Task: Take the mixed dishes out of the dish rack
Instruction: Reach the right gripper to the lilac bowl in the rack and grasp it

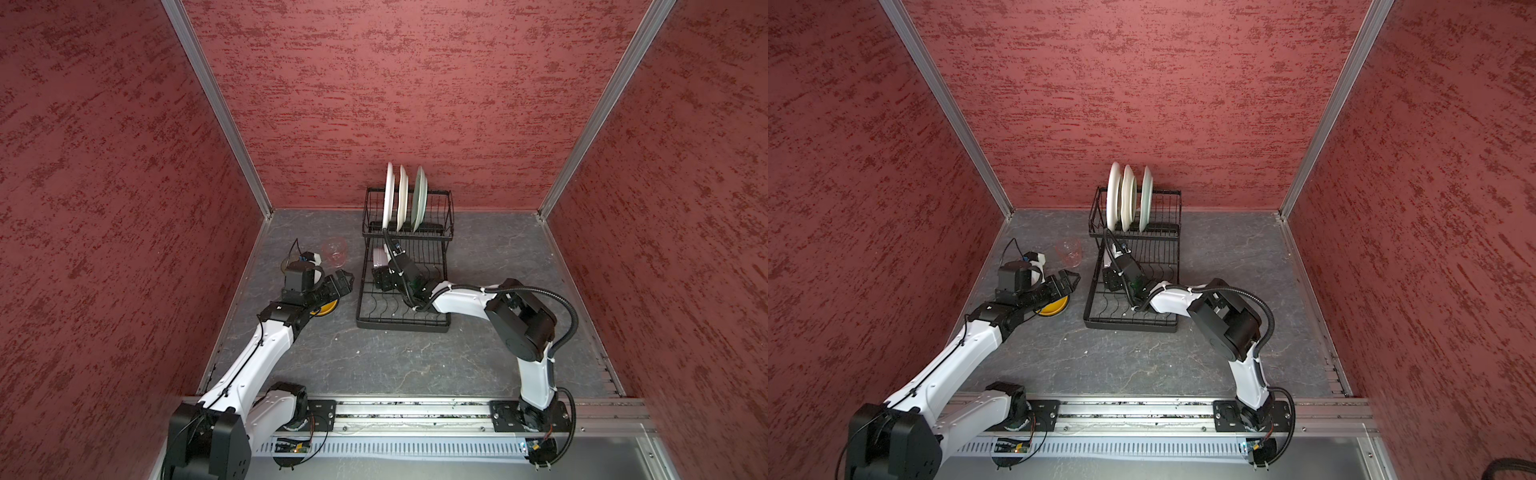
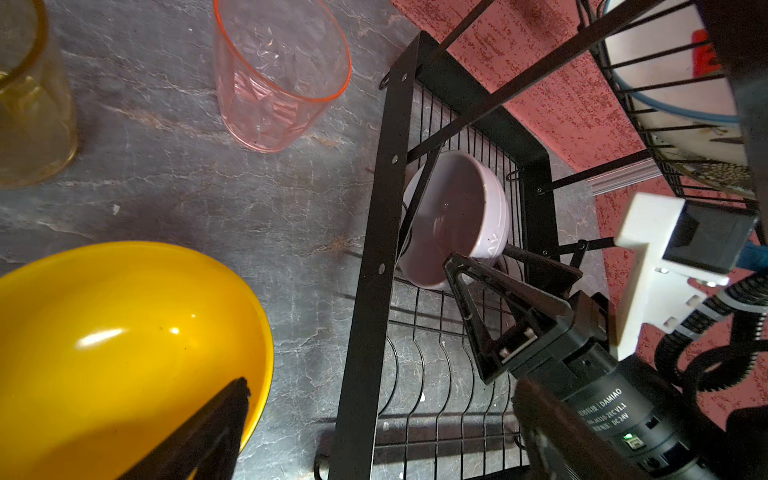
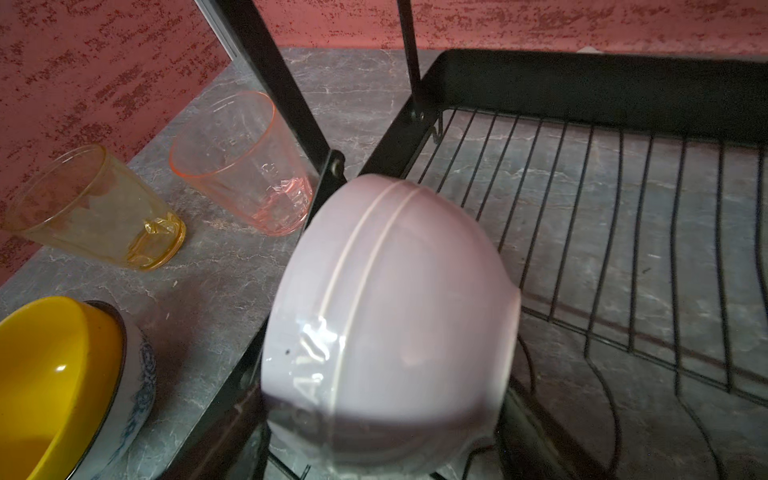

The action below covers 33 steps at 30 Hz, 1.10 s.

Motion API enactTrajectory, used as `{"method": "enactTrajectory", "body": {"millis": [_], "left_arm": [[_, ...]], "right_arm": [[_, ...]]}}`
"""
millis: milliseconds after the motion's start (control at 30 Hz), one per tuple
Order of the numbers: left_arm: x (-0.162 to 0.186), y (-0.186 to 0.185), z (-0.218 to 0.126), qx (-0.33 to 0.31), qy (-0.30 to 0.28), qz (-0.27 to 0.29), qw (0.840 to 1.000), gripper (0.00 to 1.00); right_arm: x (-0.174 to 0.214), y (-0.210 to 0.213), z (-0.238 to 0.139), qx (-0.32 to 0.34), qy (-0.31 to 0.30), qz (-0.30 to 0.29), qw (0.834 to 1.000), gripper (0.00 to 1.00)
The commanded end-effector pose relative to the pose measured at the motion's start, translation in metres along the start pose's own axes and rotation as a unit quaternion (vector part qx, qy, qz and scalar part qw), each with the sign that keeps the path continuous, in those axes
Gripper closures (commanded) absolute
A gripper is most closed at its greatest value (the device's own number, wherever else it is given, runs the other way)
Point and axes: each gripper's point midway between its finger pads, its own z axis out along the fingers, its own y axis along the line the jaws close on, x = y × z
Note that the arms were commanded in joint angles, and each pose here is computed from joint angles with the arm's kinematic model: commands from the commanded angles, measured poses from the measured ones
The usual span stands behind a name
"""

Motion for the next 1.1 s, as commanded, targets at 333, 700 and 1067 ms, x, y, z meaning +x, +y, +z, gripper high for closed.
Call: {"method": "enactTrajectory", "body": {"millis": [333, 700, 1067], "left_arm": [[-0.001, 0.0, 0.002, 0.004, -0.001, 0.004, 1.0, 0.0], [-0.001, -0.002, 0.002, 0.008, 0.0, 0.003, 1.0, 0.0], [-0.001, -0.005, 0.001, 0.016, 0.002, 0.002, 1.0, 0.01]], "right_arm": [[-0.001, -0.012, -0.009, 0.052, -0.009, -0.051, 0.997, 0.38], [-0.017, -0.017, -0.025, 0.07, -0.034, -0.064, 0.995, 0.42], [-0.029, -0.01, -0.054, 0.036, -0.052, -0.021, 0.998, 0.44]]}}
